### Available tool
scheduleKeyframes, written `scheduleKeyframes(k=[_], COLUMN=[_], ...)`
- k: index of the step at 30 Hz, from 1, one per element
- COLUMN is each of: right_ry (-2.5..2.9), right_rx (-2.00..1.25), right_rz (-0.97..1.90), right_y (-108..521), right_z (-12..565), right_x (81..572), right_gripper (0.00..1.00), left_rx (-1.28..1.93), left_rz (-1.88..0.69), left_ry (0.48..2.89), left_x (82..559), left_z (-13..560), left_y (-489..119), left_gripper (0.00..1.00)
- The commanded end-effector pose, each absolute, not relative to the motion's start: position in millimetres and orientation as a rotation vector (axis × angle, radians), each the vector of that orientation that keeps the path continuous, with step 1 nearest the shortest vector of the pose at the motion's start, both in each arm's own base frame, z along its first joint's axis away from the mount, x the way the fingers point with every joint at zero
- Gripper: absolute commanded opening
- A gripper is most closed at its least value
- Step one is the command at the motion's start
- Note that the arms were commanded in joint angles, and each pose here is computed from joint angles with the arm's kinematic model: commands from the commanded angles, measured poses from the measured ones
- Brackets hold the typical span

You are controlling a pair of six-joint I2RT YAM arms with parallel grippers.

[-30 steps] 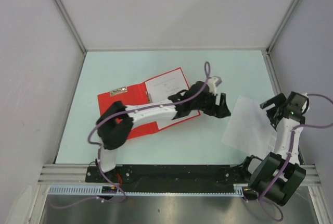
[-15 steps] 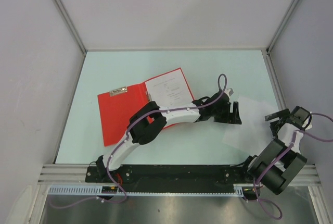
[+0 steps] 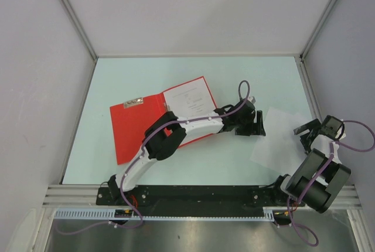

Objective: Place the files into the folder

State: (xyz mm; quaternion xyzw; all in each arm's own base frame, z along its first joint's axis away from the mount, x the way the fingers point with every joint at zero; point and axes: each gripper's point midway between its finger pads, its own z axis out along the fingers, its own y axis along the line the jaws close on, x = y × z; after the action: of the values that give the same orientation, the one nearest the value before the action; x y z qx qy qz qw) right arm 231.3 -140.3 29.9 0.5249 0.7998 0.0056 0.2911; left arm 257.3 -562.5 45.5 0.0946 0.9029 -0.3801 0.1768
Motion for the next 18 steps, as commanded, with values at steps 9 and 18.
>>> scheduleKeyframes(k=[9, 18], right_ry=[2.263, 2.078], right_rx=[1.245, 1.368], right_rz=[0.353, 0.016], right_y=[-52, -131], right_z=[18, 52], right_x=[266, 242], right_gripper=[0.99, 1.0], left_rx=[0.568, 0.685], left_rz=[-0.983, -1.161], left_ry=[2.346, 2.362], left_x=[269, 228], left_z=[127, 110], left_y=[-559, -597], left_gripper=[0.86, 0.86])
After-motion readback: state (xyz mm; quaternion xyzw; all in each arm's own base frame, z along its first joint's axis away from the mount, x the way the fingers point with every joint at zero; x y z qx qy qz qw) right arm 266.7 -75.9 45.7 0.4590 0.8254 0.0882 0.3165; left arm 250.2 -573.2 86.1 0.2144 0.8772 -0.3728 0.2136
